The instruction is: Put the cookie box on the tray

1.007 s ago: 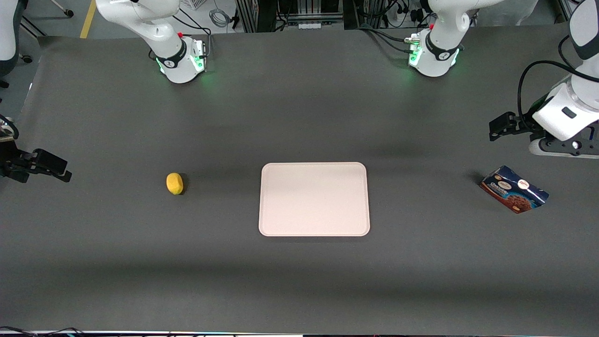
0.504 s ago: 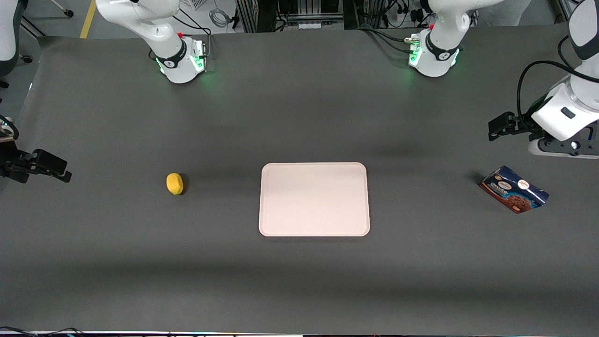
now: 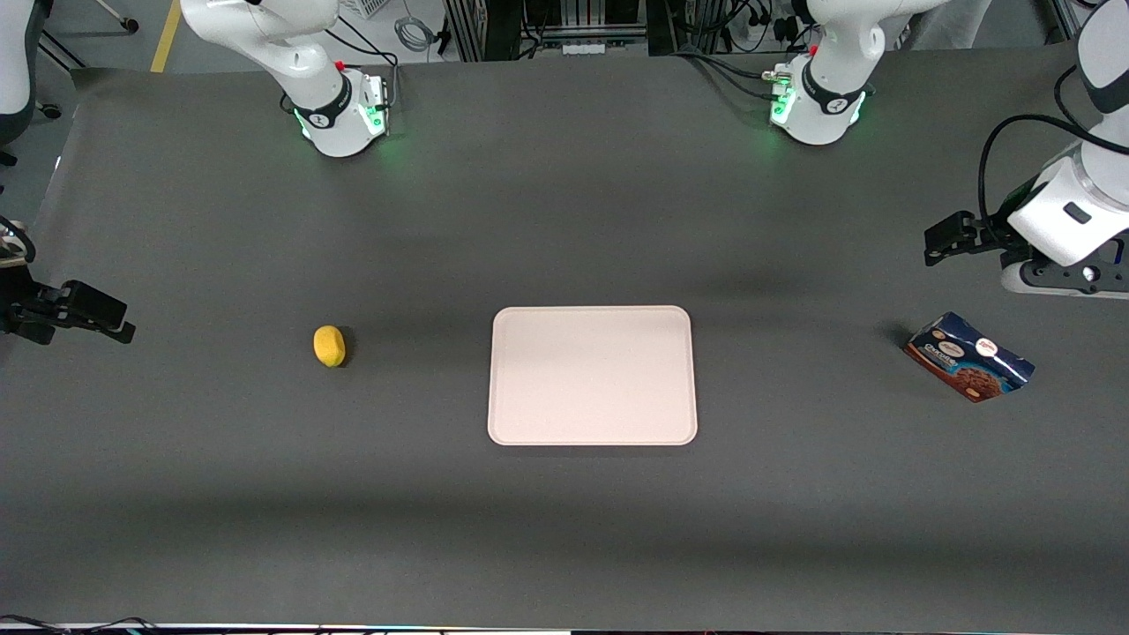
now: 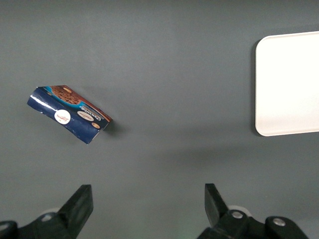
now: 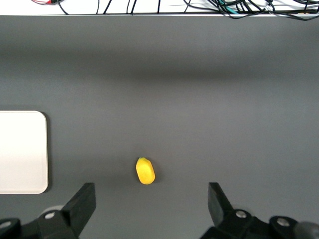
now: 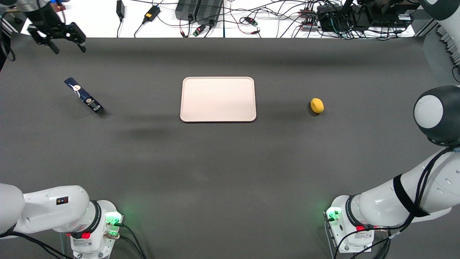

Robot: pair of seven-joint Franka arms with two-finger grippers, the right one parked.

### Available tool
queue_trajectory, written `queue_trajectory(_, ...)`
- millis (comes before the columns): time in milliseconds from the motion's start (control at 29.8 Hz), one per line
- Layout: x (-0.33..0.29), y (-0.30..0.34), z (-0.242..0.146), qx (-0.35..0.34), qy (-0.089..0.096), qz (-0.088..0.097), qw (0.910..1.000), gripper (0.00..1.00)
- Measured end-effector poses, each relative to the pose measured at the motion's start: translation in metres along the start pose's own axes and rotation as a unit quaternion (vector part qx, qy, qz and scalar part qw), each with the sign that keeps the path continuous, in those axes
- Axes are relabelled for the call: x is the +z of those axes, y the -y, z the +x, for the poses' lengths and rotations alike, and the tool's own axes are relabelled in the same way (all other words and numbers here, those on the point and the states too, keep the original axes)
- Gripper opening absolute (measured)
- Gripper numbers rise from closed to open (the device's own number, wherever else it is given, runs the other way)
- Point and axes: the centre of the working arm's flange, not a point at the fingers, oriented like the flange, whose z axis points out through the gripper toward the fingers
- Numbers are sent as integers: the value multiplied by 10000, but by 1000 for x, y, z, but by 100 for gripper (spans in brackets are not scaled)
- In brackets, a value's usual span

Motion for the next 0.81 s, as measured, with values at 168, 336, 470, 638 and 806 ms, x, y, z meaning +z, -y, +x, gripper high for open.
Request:
queue_trajectory(168, 7, 47, -4, -967, 209, -20, 9951, 100)
queue_trajectory(336, 25, 80, -8, -1389, 244, 242, 9897, 100)
queue_trajectory(470, 55, 98, -7, -1374, 30, 327, 9900, 100)
queue_trajectory(638, 116, 113, -6, -1294, -314, 308, 9906, 100)
queue_trajectory(806, 166, 117, -14, -1289, -372, 283, 9906, 100)
